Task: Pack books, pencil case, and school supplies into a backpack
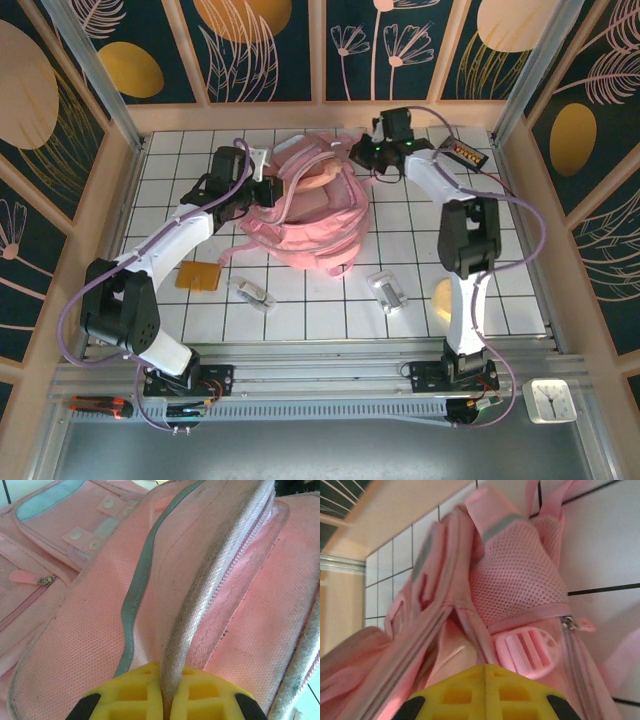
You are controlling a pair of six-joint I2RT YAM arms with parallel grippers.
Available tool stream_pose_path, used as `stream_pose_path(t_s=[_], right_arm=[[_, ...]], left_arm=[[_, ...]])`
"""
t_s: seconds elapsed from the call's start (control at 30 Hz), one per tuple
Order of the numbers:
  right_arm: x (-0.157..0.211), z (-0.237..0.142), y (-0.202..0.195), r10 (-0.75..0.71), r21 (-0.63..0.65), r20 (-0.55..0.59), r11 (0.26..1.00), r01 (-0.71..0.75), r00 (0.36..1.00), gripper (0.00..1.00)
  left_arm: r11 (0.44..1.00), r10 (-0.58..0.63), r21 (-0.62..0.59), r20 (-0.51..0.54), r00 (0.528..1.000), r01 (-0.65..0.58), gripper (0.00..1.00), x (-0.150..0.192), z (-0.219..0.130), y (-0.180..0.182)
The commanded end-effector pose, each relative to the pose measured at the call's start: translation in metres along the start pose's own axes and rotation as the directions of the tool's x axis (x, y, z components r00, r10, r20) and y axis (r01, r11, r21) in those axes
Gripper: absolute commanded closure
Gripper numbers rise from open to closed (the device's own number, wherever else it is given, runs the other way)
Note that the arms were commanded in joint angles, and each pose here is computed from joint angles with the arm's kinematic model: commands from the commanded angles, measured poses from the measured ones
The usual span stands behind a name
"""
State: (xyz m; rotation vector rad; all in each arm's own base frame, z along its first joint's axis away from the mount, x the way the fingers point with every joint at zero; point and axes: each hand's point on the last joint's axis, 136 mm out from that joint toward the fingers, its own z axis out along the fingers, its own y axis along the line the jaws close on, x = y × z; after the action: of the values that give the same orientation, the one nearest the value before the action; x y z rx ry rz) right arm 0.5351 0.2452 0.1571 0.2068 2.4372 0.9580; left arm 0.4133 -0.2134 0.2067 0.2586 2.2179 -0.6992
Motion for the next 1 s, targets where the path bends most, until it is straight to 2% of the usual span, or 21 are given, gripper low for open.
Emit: stream_pose_path(t_s=[0.0, 0.27, 0.4, 0.5, 0.57, 0.6, 0.67, 0.73, 0.77, 0.8, 0.87, 0.9, 0.93, 0.97], right_arm=[[0.002, 0.016, 0.03, -0.019, -0.078, -0.024, 0.997, 0.017, 1.0, 1.0], [0.061, 0.064, 0.057, -0.044, -0.127, -0.169, 0.992, 0.023, 0.985, 1.0], [0.089, 0.071, 0.071, -0.054, -0.18, -0.231, 0.984, 0.012, 0.971, 1.0], [0.103, 0.07, 0.071, -0.069, -0.164, -0.253, 0.986, 0.028, 0.965, 1.0], [0.098, 0.057, 0.063, -0.049, -0.137, -0.229, 0.99, 0.018, 0.972, 0.98], [0.093, 0.049, 0.059, -0.037, -0.128, -0.208, 0.992, 0.01, 0.977, 0.88], [0.076, 0.019, 0.044, 0.002, -0.088, -0.14, 0.996, -0.014, 0.99, 0.55], [0.058, -0.014, 0.03, 0.018, -0.05, -0.063, 0.999, -0.021, 0.998, 0.36], [0.05, -0.031, 0.027, 0.014, -0.031, -0.025, 0.999, -0.015, 1.0, 0.22], [0.044, -0.047, 0.025, 0.01, -0.015, 0.004, 1.0, -0.01, 1.0, 0.04], [0.039, -0.077, 0.02, -0.011, 0.04, 0.054, 0.999, 0.009, 0.998, 0.01], [0.04, -0.087, 0.019, -0.019, 0.061, 0.068, 0.998, 0.014, 0.998, 0.01], [0.043, -0.098, 0.016, -0.023, 0.085, 0.08, 0.996, 0.016, 0.997, 0.01], [0.048, -0.106, 0.014, -0.017, 0.098, 0.087, 0.995, 0.009, 0.996, 0.01]], left_arm=[[0.997, 0.019, 0.067, 0.108, 0.994, -0.027, 1.0, -0.03, -0.002, -0.018], [0.994, 0.027, 0.102, 0.099, 0.995, -0.037, 1.0, -0.029, 0.008, -0.027], [0.992, 0.028, 0.123, 0.097, 0.995, -0.04, 1.0, -0.031, 0.015, -0.033], [0.99, 0.026, 0.138, 0.094, 0.995, -0.039, 1.0, -0.034, 0.022, -0.037], [0.989, 0.027, 0.142, 0.094, 0.995, -0.04, 1.0, -0.036, 0.025, -0.039], [0.989, 0.028, 0.142, 0.093, 0.995, -0.041, 1.0, -0.036, 0.026, -0.039], [0.99, 0.027, 0.138, 0.088, 0.996, -0.039, 1.0, -0.037, 0.029, -0.038], [0.99, 0.024, 0.139, 0.083, 0.996, -0.036, 1.0, -0.038, 0.032, -0.039], [0.99, 0.022, 0.14, 0.08, 0.997, -0.033, 1.0, -0.038, 0.034, -0.038], [0.99, 0.02, 0.14, 0.079, 0.997, -0.031, 0.99, -0.039, 0.034, -0.039], [0.991, 0.01, 0.135, 0.078, 0.997, -0.021, 0.7, -0.041, 0.033, -0.039], [0.992, 0.005, 0.128, 0.075, 0.997, -0.015, 0.49, -0.04, 0.033, -0.037], [0.993, 0.001, 0.116, 0.077, 0.997, -0.01, 0.05, -0.04, 0.029, -0.036], [0.995, 0.0, 0.097, 0.081, 0.997, -0.008, 0.01, -0.04, 0.023, -0.035]])
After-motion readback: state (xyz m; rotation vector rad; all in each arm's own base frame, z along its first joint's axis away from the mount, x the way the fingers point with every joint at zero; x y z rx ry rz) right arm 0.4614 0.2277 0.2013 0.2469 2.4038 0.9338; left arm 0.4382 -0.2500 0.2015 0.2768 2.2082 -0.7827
